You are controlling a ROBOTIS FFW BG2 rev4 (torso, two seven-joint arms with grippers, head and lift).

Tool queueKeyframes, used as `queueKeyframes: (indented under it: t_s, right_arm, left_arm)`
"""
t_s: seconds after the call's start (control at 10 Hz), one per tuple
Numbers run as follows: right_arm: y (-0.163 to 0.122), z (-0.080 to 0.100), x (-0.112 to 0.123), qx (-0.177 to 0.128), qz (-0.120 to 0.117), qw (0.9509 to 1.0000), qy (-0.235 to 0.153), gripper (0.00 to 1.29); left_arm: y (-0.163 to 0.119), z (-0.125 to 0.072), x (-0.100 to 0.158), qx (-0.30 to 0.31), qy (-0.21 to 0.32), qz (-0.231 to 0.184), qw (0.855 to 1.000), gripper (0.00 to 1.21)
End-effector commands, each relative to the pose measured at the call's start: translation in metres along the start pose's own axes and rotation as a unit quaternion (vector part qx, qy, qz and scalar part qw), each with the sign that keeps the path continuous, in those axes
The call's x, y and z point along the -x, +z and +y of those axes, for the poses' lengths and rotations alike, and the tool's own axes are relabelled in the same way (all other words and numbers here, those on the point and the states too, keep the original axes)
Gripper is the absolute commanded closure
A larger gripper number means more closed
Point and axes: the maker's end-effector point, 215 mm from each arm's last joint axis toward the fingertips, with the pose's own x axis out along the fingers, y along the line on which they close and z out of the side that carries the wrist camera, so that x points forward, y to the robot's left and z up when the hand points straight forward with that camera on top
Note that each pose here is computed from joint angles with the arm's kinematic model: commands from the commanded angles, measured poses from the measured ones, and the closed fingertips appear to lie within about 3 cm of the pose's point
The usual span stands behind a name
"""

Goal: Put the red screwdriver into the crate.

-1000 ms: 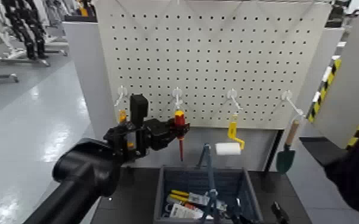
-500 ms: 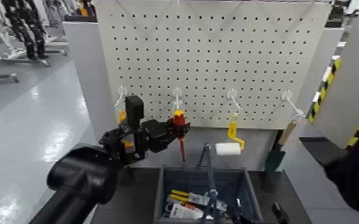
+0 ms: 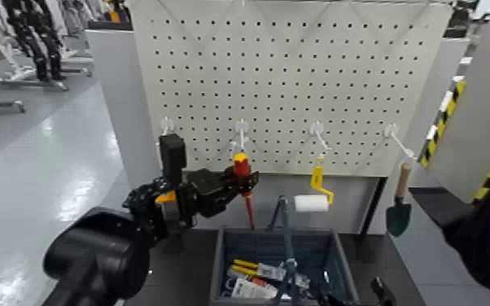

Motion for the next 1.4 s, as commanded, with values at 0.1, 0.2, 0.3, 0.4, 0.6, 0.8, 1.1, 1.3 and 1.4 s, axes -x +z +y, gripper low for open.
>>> queueKeyframes:
  t_s: [0.1, 0.2, 0.3, 0.4, 0.6, 0.8, 1.1, 1.3, 1.4]
  right_arm:
    - [0.000, 0.000, 0.000, -0.001, 0.000, 1.0000, -0.001, 0.13]
    - [0.000, 0.000, 0.000, 0.000, 0.000, 1.0000, 0.000, 0.13]
    - [-0.001, 0.000, 0.000, 0.000, 0.001, 1.0000, 0.000, 0.13]
    - [0.000, 0.001, 0.000, -0.001, 0.000, 1.0000, 0.001, 0.13]
    - [-0.001, 0.001, 0.000, -0.001, 0.001, 1.0000, 0.001, 0.13]
    - [-0.001, 0.002, 0.000, -0.003, 0.001, 1.0000, 0.001, 0.13]
    - [-0.002, 0.002, 0.000, -0.004, 0.003, 1.0000, 0.001, 0.13]
    - [-0.002, 0.002, 0.000, -0.006, 0.003, 1.0000, 0.001, 0.13]
    - [-0.002, 0.002, 0.000, -0.007, 0.003, 1.0000, 0.000, 0.13]
  left_arm:
    - [-0.025, -0.004, 0.022, 0.057, 0.018, -0.002, 0.998, 1.11]
    - [-0.033, -0.005, 0.024, 0.078, 0.020, -0.008, 0.997, 1.11]
    - [-0.039, -0.008, 0.023, 0.091, 0.017, -0.011, 0.996, 1.11]
    - [-0.050, -0.012, 0.020, 0.111, 0.012, -0.015, 0.994, 1.11]
    - [-0.078, -0.020, 0.015, 0.156, 0.003, -0.013, 0.988, 1.11]
    - [-0.108, -0.028, 0.012, 0.191, 0.001, -0.002, 0.982, 1.11]
    - [-0.138, -0.036, 0.003, 0.221, 0.009, 0.021, 0.975, 1.10]
    - [-0.152, -0.031, 0.002, 0.263, 0.045, 0.019, 0.963, 0.90]
    - [-0.155, -0.030, 0.002, 0.287, 0.060, 0.009, 0.956, 0.45]
